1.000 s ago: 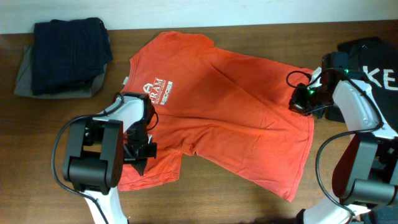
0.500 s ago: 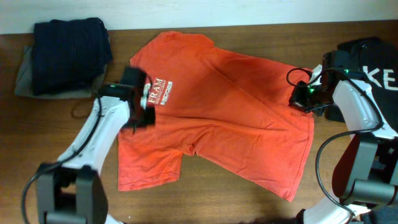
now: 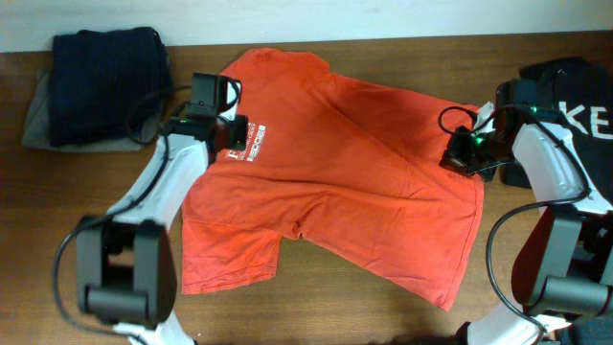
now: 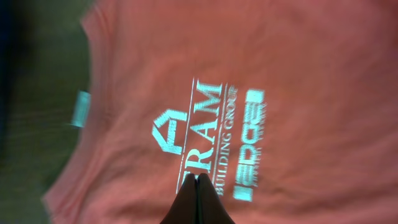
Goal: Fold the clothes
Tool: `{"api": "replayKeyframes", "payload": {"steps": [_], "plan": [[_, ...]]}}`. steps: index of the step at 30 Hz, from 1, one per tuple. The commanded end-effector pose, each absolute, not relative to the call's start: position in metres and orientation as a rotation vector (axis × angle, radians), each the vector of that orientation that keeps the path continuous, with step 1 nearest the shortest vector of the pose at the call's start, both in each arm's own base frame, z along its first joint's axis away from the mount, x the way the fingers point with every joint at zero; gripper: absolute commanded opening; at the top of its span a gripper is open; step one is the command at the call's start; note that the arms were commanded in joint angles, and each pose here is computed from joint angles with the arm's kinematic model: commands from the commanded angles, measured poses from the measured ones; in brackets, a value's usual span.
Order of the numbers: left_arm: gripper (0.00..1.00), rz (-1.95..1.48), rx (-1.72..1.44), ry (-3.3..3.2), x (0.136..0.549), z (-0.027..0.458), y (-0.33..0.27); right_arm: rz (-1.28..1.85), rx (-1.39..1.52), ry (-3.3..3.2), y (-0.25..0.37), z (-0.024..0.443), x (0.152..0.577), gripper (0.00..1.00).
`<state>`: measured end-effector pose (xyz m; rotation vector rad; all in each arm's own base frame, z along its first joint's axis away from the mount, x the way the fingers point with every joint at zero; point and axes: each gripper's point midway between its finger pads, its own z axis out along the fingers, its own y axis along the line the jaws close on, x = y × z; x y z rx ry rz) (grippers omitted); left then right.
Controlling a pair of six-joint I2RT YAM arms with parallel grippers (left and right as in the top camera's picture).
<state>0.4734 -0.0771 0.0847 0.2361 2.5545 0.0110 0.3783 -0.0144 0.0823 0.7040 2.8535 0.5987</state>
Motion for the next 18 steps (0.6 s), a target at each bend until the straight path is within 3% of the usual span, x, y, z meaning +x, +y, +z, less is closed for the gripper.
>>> {"api": "replayKeyframes", "payload": {"steps": [1,18], "plan": [[0.01,0.044,0.286,2.577,0.478,0.063,-0.07,0.628,0.685,2.855,-0.01,0.086,0.381,0.04],[0.01,0.091,0.204,2.667,0.48,0.017,-0.029,0.633,0.704,2.888,-0.008,0.084,0.372,0.04]]}}
